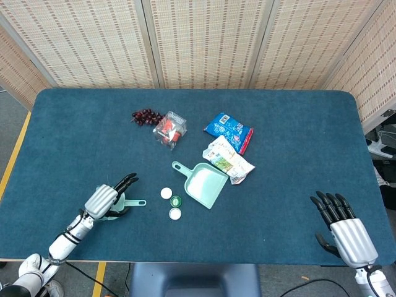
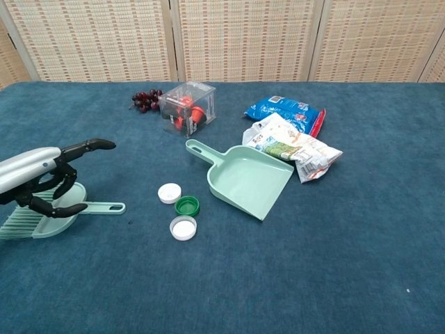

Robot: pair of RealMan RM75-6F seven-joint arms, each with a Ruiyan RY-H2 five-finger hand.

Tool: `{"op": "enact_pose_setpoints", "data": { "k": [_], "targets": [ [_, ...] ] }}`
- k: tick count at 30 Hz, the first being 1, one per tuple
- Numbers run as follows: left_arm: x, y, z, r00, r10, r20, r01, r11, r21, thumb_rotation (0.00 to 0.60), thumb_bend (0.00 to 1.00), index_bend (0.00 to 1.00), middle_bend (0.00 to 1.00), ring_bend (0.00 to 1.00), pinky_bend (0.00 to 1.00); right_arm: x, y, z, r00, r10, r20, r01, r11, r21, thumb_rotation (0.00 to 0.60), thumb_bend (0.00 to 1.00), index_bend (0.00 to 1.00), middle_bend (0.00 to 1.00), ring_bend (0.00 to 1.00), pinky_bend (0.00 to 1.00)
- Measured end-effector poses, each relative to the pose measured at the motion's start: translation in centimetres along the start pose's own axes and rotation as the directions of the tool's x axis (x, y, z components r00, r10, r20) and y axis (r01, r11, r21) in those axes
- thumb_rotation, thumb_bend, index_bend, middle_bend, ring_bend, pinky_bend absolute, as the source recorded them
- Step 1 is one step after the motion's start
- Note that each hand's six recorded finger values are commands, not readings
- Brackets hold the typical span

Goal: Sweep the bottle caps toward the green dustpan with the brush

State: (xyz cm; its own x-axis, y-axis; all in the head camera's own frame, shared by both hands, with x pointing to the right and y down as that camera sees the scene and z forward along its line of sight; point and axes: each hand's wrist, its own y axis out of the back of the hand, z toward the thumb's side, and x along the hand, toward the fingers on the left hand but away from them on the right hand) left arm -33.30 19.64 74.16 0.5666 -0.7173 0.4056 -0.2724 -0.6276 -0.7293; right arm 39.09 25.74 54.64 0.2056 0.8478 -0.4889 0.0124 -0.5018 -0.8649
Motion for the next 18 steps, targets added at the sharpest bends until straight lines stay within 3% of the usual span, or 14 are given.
{"op": "enact_pose_setpoints", "data": {
  "k": [1, 3, 5, 6, 8, 9, 13, 18],
  "targets": [
    [0.0, 0.2, 0.3, 1.0, 0.01, 0.012, -0.009, 1.0, -0.008, 0.6, 0.31, 0.0, 0.0, 0.61, 0.84, 0.0, 0.0, 0.0, 1.0, 0.0, 0.0, 0.0, 1.0, 0.001, 0.6, 0.28, 0.0, 0.0, 0.0, 0.0],
    [-0.4, 0.9, 0.9, 0.999, 0.035, 0.039, -0.033, 0.999, -0.031, 0.6, 0.3, 0.0, 0.0, 0.36, 0.68, 0.1, 0.0, 0.0, 1.0, 0.001, 0.002, -0.001, 1.0, 0.003, 0.6, 0.28, 0.0, 0.0, 0.0, 0.0],
    [-1.2, 1.7, 1.2, 0.997, 0.053, 0.06, -0.05, 0.998, -0.042, 0.6, 0.31, 0.0, 0.0, 0.06, 0.4, 0.1, 0.0, -0.1, 1.0, 0.003, 0.009, -0.003, 1.0, 0.009, 0.6, 0.28, 0.0, 0.0, 0.0, 0.0],
    [-1.8, 2.1, 1.3, 0.996, 0.056, 0.063, -0.054, 0.998, -0.037, 0.6, 0.32, 0.0, 0.0, 0.02, 0.3, 0.1, 0.0, -0.2, 1.0, 0.006, 0.014, -0.006, 1.0, 0.013, 0.6, 0.28, 0.0, 0.0, 0.0, 0.0],
    [-3.4, 3.0, 1.1, 0.997, 0.056, 0.054, -0.057, 0.998, 0.002, 0.6, 0.33, 0.0, 0.0, 0.0, 0.08, 0.2, -0.2, -0.4, 0.999, 0.018, 0.032, -0.019, 0.999, 0.027, 0.6, 0.28, 0.0, 0.0, 0.0, 0.0],
    [-4.1, 3.3, 1.1, 0.997, 0.058, 0.046, -0.06, 0.998, 0.027, 0.6, 0.33, 0.0, 0.0, 0.0, 0.04, 0.2, -0.3, -0.6, 0.999, 0.025, 0.041, -0.027, 0.999, 0.033, 0.6, 0.28, 0.0, 0.0, 0.0, 0.0],
    [-7.7, 4.4, 1.6, 0.997, 0.081, -0.009, -0.078, 0.982, 0.174, 0.6, 0.34, 0.0, 0.0, 0.0, 0.0, 0.0, -0.5, -0.8, 0.997, 0.04, 0.073, -0.044, 0.997, 0.057, 0.6, 0.28, 0.0, 0.0, 0.0, 0.0],
    [-11.4, 6.2, 3.5, 0.989, 0.124, -0.083, -0.084, 0.924, 0.372, 0.6, 0.34, 0.0, 0.0, 0.0, 0.0, -0.1, -0.7, -0.5, 0.996, 0.044, 0.073, -0.049, 0.997, 0.067, 0.6, 0.28, 0.0, 0.0, 0.0, 0.0]
  ]
}}
